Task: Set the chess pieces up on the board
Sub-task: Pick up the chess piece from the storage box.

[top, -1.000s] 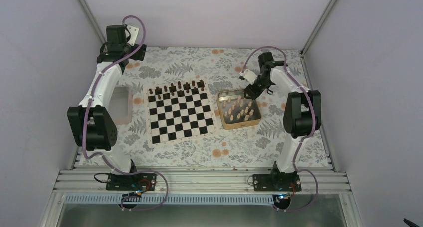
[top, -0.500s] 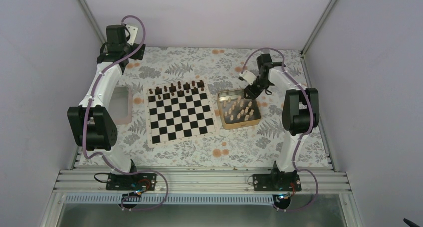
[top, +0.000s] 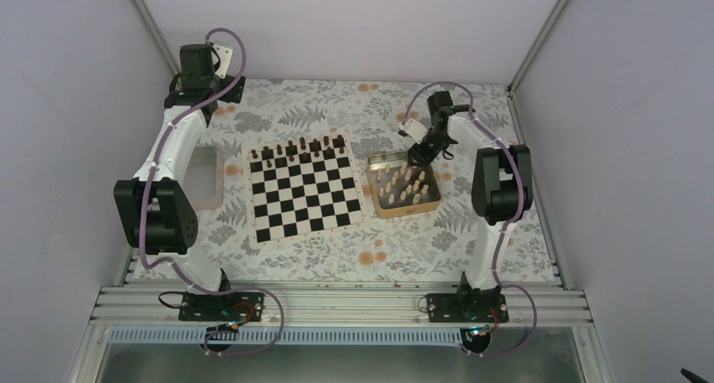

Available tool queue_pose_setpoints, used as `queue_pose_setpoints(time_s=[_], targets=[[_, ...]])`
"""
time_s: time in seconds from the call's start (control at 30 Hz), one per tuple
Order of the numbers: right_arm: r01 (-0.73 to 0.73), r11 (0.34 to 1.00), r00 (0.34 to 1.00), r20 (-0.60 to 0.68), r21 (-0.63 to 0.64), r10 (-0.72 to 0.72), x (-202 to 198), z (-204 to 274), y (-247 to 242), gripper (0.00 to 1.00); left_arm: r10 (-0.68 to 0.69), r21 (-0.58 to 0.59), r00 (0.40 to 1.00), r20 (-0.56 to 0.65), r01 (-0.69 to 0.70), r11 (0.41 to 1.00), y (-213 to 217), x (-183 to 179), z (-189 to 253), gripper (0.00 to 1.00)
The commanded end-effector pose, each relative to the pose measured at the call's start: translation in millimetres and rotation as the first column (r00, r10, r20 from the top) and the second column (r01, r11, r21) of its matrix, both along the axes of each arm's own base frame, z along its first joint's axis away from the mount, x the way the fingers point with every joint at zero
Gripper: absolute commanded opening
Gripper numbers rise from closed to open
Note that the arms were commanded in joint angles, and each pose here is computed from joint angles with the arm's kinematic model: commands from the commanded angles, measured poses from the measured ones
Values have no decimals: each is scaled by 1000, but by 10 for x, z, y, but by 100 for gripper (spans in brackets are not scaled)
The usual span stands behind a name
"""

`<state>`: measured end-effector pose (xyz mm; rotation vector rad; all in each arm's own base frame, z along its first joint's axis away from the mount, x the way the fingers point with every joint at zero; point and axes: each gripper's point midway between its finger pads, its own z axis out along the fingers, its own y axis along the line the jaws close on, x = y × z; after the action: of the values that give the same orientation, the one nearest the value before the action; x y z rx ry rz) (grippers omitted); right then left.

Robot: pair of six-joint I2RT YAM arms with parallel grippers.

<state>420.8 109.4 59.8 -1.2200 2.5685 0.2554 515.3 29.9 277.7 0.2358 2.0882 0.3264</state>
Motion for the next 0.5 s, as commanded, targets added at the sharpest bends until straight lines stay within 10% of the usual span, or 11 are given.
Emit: queue_pose_setpoints(time_s=[0.0,0.47], targets=[[1,1000,1000,2,-11,-1,56,-34,59,44,9,-6,999,51,-8,1000,25,-45,169,100],[21,999,997,78,-38,-18,131,191,4,15,10,-11,998,54,-9,1000,23,-48,177,100]])
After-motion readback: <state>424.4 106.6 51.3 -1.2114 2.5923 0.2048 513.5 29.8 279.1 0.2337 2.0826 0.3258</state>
